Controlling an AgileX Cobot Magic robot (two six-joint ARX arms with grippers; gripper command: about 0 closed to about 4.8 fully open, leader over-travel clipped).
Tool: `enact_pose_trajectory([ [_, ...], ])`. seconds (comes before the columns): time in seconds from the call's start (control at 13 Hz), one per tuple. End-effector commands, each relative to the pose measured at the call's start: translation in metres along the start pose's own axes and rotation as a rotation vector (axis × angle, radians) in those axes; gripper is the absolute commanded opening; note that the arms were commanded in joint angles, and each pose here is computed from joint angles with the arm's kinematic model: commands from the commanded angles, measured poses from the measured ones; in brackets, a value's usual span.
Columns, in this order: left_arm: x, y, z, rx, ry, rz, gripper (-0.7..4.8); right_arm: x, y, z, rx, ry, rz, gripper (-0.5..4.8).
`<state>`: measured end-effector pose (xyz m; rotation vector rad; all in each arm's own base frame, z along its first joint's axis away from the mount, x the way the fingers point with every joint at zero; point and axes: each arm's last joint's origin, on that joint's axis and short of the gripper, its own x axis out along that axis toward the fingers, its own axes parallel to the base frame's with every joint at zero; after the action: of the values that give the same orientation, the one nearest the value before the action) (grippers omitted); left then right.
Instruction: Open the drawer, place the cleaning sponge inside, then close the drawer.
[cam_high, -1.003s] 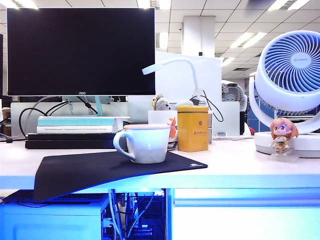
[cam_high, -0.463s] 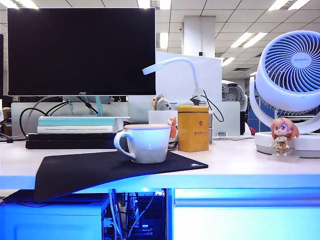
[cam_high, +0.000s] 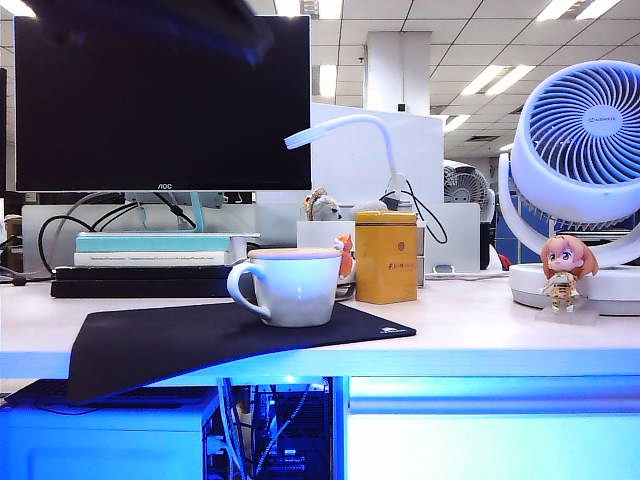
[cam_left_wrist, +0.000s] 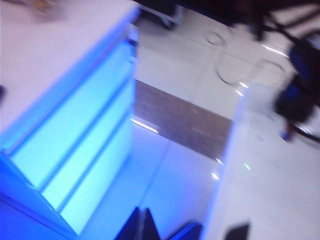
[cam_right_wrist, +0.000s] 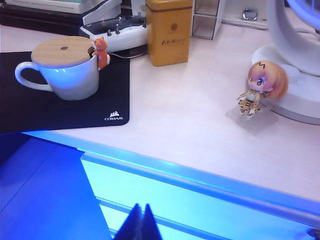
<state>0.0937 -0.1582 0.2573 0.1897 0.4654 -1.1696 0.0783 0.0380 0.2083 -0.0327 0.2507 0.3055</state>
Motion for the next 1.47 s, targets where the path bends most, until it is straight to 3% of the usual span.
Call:
enact_pose_trajectory([
  [0.08,0.0,0.008,0.0,-0.063,-0.15,0.201,-0.06,0.0,0.0,0.002,0.006,-0.015,0.003,-0.01],
  [0.23,-0.028,0.037,-0.01,-0.126,-0.242,0.385,-0.06,0.0,0.0,0.002,0.006,-0.015,0.007,-0.01],
  [0.31,-0.055,0.057,-0.024,-0.177,-0.312,0.545,-0.06,0.0,0.0,0.002,0.005,-0.015,-0.001,-0.01],
  [0.39,-0.074,0.063,-0.04,-0.203,-0.371,0.683,-0.06,0.0,0.0,0.002,0.005,-0.016,0.002,-0.01],
  [0.69,-0.087,0.065,-0.095,-0.235,-0.442,0.89,-0.06,0.0,0.0,0.002,0.005,-0.016,-0.001,-0.01],
  [0.85,-0.072,0.069,-0.145,-0.258,-0.395,0.958,-0.06,0.0,0.0,0.002,0.005,-0.016,0.0,-0.01],
  [1.16,-0.073,0.069,-0.154,-0.144,-0.227,1.056,-0.06,0.0,0.0,0.002,0.006,-0.016,-0.001,-0.01],
  [1.47,-0.083,0.074,-0.158,-0.189,-0.229,1.165,-0.05,0.0,0.0,0.002,0.005,-0.016,0.003,-0.01],
])
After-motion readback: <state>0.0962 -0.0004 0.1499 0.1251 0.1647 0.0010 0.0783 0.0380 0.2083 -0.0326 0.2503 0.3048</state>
